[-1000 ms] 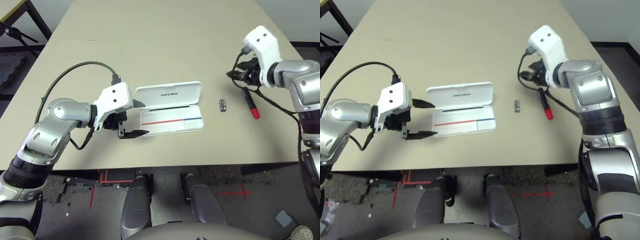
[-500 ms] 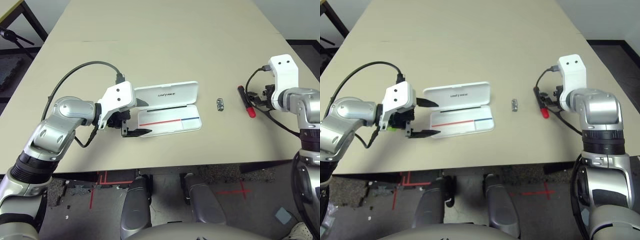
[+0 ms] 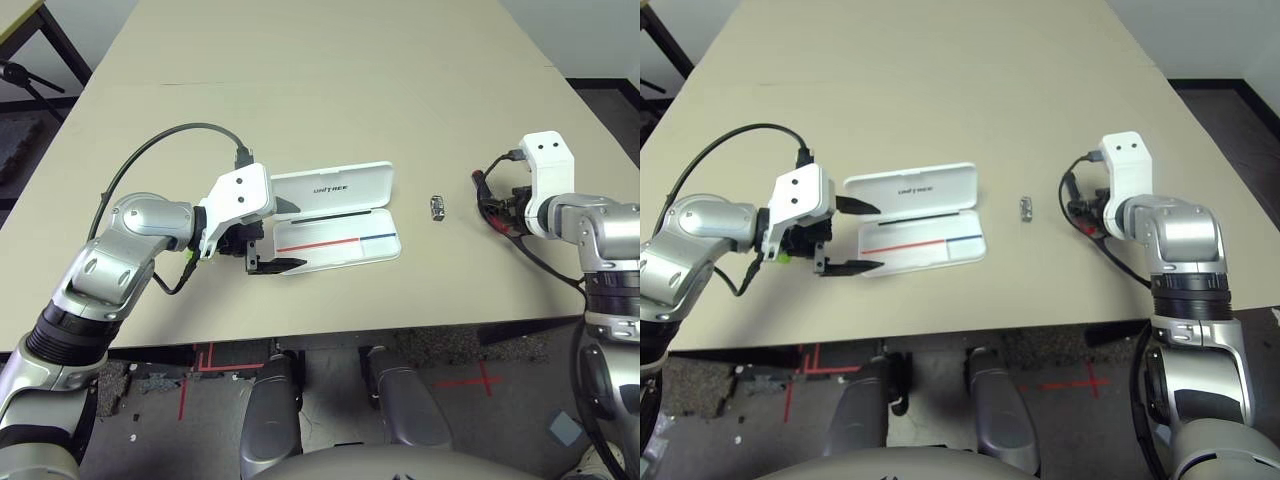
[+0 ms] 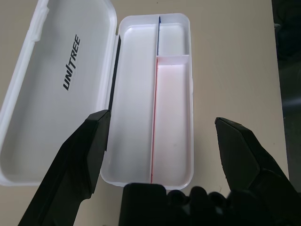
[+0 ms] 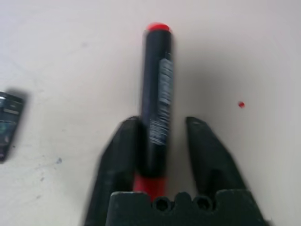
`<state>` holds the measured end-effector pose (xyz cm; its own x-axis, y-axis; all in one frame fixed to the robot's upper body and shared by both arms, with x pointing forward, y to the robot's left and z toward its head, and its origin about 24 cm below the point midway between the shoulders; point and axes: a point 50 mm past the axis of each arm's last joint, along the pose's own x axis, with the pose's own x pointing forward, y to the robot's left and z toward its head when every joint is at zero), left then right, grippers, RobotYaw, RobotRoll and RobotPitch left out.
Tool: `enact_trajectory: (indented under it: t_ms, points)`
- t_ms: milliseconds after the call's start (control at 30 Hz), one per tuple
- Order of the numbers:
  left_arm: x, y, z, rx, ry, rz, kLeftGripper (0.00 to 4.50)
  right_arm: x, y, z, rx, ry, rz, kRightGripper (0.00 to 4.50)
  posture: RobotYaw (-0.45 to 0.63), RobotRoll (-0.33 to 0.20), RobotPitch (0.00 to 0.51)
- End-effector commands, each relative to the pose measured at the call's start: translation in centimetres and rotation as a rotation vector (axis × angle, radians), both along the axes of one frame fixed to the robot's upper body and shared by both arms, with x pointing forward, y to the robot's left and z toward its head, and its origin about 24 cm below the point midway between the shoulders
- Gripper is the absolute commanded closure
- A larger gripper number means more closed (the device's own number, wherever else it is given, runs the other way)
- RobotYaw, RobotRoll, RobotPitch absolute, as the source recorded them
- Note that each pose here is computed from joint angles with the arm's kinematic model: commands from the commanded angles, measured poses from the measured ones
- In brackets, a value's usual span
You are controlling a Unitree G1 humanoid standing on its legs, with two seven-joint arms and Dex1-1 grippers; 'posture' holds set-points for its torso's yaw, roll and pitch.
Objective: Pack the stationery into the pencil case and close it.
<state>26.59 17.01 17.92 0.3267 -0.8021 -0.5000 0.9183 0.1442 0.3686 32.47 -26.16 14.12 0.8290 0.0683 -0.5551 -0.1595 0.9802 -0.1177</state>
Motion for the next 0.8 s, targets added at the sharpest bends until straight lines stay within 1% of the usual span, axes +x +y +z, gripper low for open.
enact_trajectory:
  t_ms: [33,100,267,367,467,533,600,700,800]
  points:
    - [-0.2,0.0,-0.2,0.018,0.006,-0.002,0.00,0.3,0.0,1.2,-0.042,-0.061,0.094,3.98,-0.10,0.000,0.197]
    - [-0.2,0.0,-0.3,0.019,0.006,-0.002,0.00,0.4,0.1,2.2,-0.058,-0.092,0.139,4.02,-0.10,0.000,0.195]
    - [-0.2,0.0,-0.2,0.020,0.005,0.000,0.00,0.8,0.5,5.3,-0.108,-0.168,0.276,4.02,-0.10,0.000,0.194]
    - [-0.1,0.2,-0.1,0.024,0.002,0.005,0.00,0.4,1.5,7.3,-0.149,-0.191,0.455,4.02,-0.10,0.000,0.194]
    - [-0.1,0.5,0.0,0.029,-0.001,0.012,0.00,-0.1,2.3,8.2,-0.147,-0.188,0.600,4.02,-0.10,0.000,0.194]
    - [0.0,0.8,0.1,0.040,-0.008,0.027,0.00,-0.9,3.4,9.2,-0.133,-0.176,0.739,4.02,-0.10,0.000,0.194]
    - [0.0,1.1,0.1,0.051,-0.012,0.037,0.00,-1.5,4.1,9.6,-0.134,-0.154,0.853,4.02,-0.09,0.000,0.190]
    - [-0.1,1.5,0.2,0.062,-0.014,0.045,0.00,-2.9,5.9,9.6,-0.116,-0.106,1.065,4.02,-0.08,0.000,0.191]
    - [-0.2,1.6,0.3,0.065,-0.016,0.050,0.00,-3.5,7.3,9.0,-0.097,-0.074,1.170,4.02,-0.07,0.000,0.195]
